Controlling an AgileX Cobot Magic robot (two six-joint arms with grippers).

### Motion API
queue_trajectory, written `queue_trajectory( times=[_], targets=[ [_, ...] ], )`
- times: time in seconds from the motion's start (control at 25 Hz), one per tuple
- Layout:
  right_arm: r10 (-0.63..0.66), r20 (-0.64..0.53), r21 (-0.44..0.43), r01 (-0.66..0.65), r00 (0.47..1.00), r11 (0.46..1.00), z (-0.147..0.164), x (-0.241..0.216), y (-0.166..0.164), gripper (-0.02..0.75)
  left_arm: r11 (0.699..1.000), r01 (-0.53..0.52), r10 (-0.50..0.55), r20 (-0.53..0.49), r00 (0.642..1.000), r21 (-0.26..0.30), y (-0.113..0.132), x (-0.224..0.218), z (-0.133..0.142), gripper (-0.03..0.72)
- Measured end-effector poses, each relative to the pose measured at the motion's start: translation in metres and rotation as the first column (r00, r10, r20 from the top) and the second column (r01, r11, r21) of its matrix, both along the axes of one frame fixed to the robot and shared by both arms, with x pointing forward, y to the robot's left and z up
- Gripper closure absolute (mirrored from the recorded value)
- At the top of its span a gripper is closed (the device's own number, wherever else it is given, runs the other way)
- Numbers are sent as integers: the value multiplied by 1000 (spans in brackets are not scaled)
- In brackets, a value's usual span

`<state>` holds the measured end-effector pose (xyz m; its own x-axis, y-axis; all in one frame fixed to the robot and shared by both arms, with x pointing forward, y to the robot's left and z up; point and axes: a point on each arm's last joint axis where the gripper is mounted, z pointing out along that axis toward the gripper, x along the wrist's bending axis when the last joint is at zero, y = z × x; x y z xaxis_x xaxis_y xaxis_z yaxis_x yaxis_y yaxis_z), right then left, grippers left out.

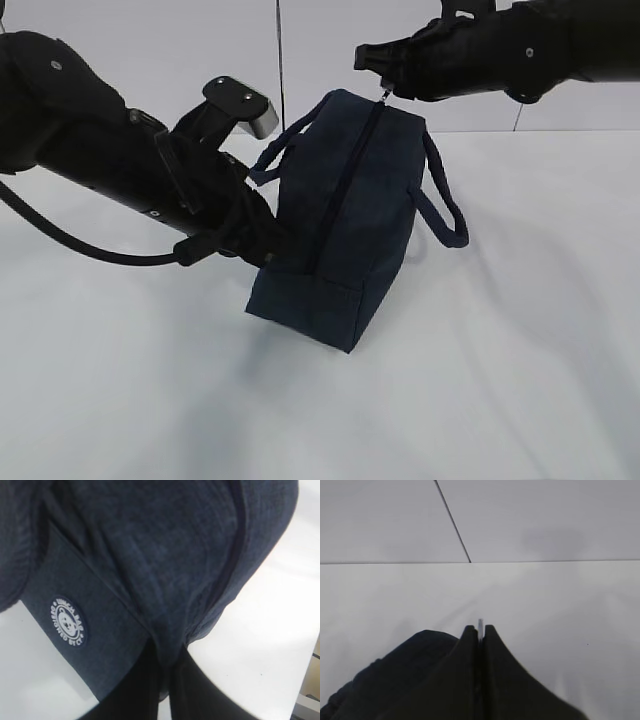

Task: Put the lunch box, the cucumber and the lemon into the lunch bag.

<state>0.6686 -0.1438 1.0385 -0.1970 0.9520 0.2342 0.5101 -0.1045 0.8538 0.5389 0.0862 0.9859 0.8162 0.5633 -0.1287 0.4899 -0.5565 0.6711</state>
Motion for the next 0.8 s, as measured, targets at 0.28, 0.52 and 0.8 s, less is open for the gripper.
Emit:
queue_trajectory(
  times=[0.28, 0.52, 0.8],
  targets=[
    [-15, -53, -78, 11, 999, 997, 4, 13, -2, 738, 1000, 1, -1, -2, 1000, 0, 0, 0, 0, 691],
    [-39, -133, -119, 23, 990, 993, -5, 25, 0, 738, 1000, 0, 0, -2, 1000, -2, 0, 0, 0, 691],
    [-63, -236, -134, 32, 970, 990, -27, 37, 4, 738, 1000, -5, 5, -6, 1000, -10, -1, 0, 1, 691]
  ],
)
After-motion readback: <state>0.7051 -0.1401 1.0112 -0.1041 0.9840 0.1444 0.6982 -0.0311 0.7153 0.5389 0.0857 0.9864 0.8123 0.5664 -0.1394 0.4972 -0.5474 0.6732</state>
